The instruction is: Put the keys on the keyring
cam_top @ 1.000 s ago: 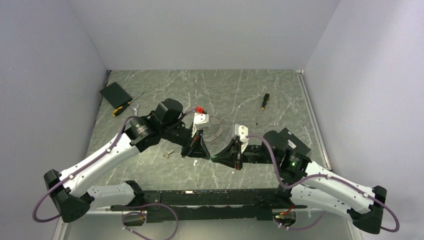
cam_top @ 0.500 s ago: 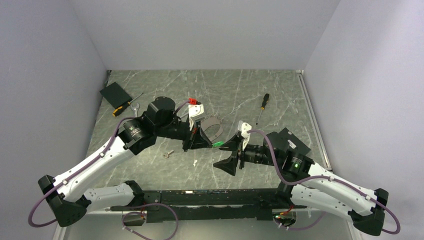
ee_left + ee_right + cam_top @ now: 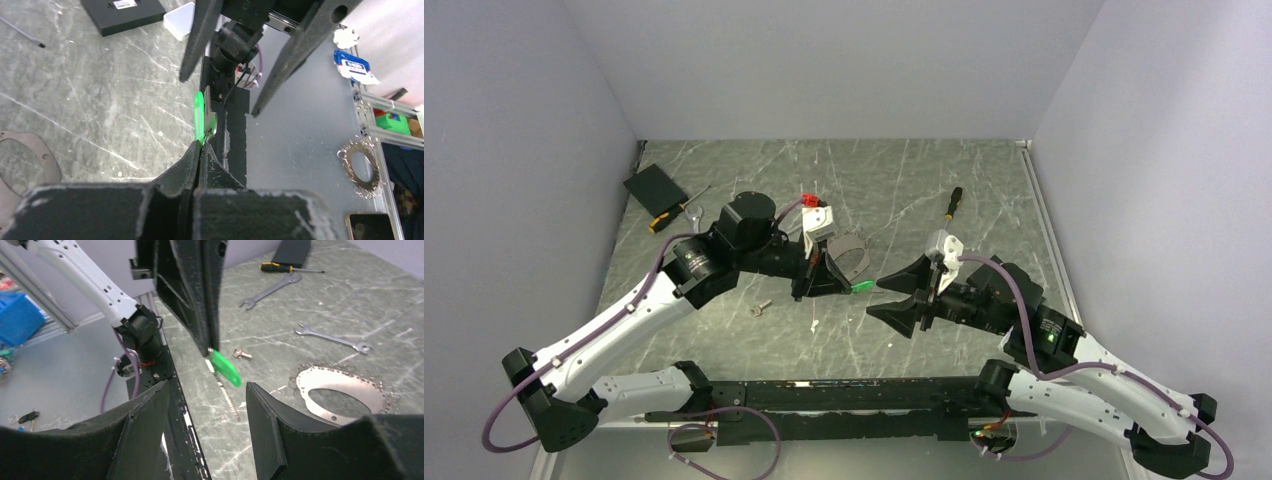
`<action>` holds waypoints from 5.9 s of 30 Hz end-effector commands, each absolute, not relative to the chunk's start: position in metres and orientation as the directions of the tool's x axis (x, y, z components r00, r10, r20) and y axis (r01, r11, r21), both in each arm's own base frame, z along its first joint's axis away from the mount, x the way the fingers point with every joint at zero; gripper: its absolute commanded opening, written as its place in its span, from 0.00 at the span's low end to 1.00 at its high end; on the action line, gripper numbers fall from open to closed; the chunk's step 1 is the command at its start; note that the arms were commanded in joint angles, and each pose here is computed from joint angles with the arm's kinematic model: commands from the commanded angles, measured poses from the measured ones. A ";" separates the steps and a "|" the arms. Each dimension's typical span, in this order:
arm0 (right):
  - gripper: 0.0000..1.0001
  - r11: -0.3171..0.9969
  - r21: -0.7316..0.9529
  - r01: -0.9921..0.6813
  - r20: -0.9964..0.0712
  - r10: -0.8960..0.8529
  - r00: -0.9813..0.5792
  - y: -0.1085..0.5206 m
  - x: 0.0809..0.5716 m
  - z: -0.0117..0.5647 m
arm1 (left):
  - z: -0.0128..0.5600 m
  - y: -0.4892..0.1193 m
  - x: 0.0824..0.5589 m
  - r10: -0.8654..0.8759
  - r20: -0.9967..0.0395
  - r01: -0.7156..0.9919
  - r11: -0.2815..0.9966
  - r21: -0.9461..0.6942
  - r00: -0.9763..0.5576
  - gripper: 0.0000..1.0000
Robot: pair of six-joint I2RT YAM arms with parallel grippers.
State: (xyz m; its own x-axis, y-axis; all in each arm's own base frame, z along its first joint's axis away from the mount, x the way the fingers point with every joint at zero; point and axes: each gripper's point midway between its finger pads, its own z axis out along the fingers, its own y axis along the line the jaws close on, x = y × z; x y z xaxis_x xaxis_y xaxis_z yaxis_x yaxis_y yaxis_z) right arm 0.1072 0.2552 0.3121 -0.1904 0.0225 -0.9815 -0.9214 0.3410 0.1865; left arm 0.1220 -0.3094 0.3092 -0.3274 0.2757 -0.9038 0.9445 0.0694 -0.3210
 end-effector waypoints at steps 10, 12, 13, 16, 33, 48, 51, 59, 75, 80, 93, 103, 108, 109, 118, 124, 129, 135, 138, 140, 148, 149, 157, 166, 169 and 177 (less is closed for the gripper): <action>0.59 0.346 0.051 -0.937 -0.998 -0.024 -0.063 0.243 0.107 0.333 | 0.328 -0.310 0.092 0.311 -0.903 0.926 -0.135 -0.352 -0.298 0.00; 0.56 0.331 0.059 -0.942 -0.997 -0.031 -0.073 0.248 0.106 0.330 | 0.328 -0.311 0.092 0.308 -0.902 0.923 -0.141 -0.357 -0.302 0.00; 0.55 0.326 0.062 -0.943 -0.996 -0.036 -0.078 0.250 0.107 0.328 | 0.329 -0.312 0.092 0.307 -0.902 0.922 -0.145 -0.358 -0.302 0.00; 0.53 0.297 0.065 -0.953 -0.995 -0.048 -0.082 0.256 0.104 0.325 | 0.328 -0.312 0.092 0.312 -0.899 0.919 -0.148 -0.366 -0.307 0.00; 0.00 0.142 0.108 -0.984 -0.990 -0.075 -0.120 0.273 0.082 0.313 | 0.324 -0.315 0.092 0.315 -0.895 0.912 -0.160 -0.379 -0.316 0.00; 0.00 0.345 0.087 -0.935 -0.963 -0.211 -0.168 0.255 0.112 0.302 | 0.318 -0.296 0.135 0.208 -0.901 0.915 0.226 -0.334 -0.381 0.87; 0.00 0.357 0.108 -0.928 -0.953 -0.228 -0.198 0.255 0.113 0.303 | 0.307 -0.287 0.156 0.189 -0.886 0.862 0.385 -0.330 -0.424 0.79; 0.00 0.365 0.133 -0.921 -0.952 -0.211 -0.221 0.259 0.114 0.307 | 0.300 -0.304 0.143 0.183 -0.883 0.887 0.259 -0.382 -0.433 0.58; 0.00 0.549 0.276 -0.789 -0.907 -0.123 -0.403 0.256 0.137 0.306 | 0.277 -0.291 0.180 0.047 -0.985 0.906 0.402 -0.135 -0.168 0.31; 0.00 0.573 0.310 -0.759 -0.898 -0.086 -0.431 0.256 0.140 0.307 | 0.280 -0.297 0.171 0.046 -0.992 0.941 0.325 -0.095 -0.116 0.39; 0.00 0.589 0.374 -0.716 -0.870 -0.043 -0.490 0.263 0.143 0.298 | 0.284 -0.313 0.148 0.022 -0.996 0.986 0.148 -0.079 -0.083 0.49; 0.00 0.601 0.382 -0.702 -0.872 -0.016 -0.488 0.262 0.146 0.301 | 0.282 -0.319 0.146 0.027 -0.997 0.991 0.115 -0.062 -0.065 0.40; 0.00 0.598 0.386 -0.703 -0.870 -0.017 -0.492 0.263 0.146 0.300 | 0.283 -0.322 0.147 0.012 -0.998 0.992 0.107 -0.066 -0.068 0.36; 0.00 0.598 0.386 -0.703 -0.870 -0.019 -0.493 0.263 0.146 0.300 | 0.283 -0.323 0.147 0.009 -0.998 0.992 0.106 -0.066 -0.067 0.37; 0.00 0.596 0.390 -0.701 -0.868 -0.014 -0.496 0.264 0.146 0.298 | 0.281 -0.323 0.147 0.026 -0.997 0.993 0.099 -0.066 -0.069 0.22; 0.00 0.601 0.386 -0.700 -0.873 -0.007 -0.488 0.261 0.146 0.301 | 0.281 -0.321 0.148 0.030 -0.997 0.990 0.120 -0.070 -0.074 0.18; 0.00 0.600 0.386 -0.700 -0.874 -0.005 -0.486 0.259 0.145 0.301 | 0.282 -0.320 0.150 0.032 -0.996 0.988 0.133 -0.074 -0.079 0.00; 0.00 0.601 0.390 -0.698 -0.870 -0.009 -0.494 0.260 0.145 0.299 | 0.284 -0.322 0.151 0.038 -0.995 0.988 0.130 -0.084 -0.089 0.00; 0.00 0.622 0.387 -0.681 -0.869 0.000 -0.495 0.256 0.147 0.298 | 0.283 -0.321 0.151 0.053 -0.995 0.988 0.132 -0.080 -0.087 0.00; 0.00 0.653 0.381 -0.655 -0.867 0.006 -0.498 0.250 0.152 0.295 | 0.283 -0.319 0.149 0.061 -0.995 0.989 0.129 -0.072 -0.080 0.00; 0.00 0.701 0.370 -0.609 -0.843 -0.022 -0.537 0.244 0.155 0.275 | 0.288 -0.312 0.144 0.077 -0.995 0.990 0.128 -0.060 -0.070 0.00; 0.00 0.702 0.373 -0.607 -0.838 -0.027 -0.545 0.246 0.154 0.273 | 0.290 -0.310 0.144 0.076 -0.995 0.989 0.135 -0.053 -0.064 0.00; 0.00 0.686 0.388 -0.615 -0.794 -0.089 -0.601 0.261 0.150 0.253 | 0.302 -0.307 0.138 0.066 -0.998 0.994 0.106 -0.002 -0.009 0.00; 0.68 0.764 0.263 -0.590 -0.852 -0.103 -0.514 0.233 0.166 0.258 | 0.302 -0.310 0.118 0.129 -0.989 0.997 -0.016 -0.073 -0.071 0.00; 0.69 0.724 0.256 -0.640 -0.907 -0.050 -0.419 0.226 0.162 0.280 | 0.302 -0.310 0.117 0.158 -0.982 0.994 -0.016 -0.108 -0.105 0.00; 0.70 0.417 0.204 -0.886 -0.977 0.142 -0.159 0.229 0.111 0.324 | 0.314 -0.314 0.115 0.122 -0.973 0.981 -0.002 -0.196 -0.194 0.00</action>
State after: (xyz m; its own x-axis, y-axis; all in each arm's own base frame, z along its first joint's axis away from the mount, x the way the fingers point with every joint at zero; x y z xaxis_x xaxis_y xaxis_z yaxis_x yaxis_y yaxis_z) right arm 0.1292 0.2177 0.2919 -0.3199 0.0432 -0.9465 -0.7673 0.5742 0.2856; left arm 0.1217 -0.3110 0.2911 -0.1765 0.1759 -0.9685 0.9843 0.0295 -0.1741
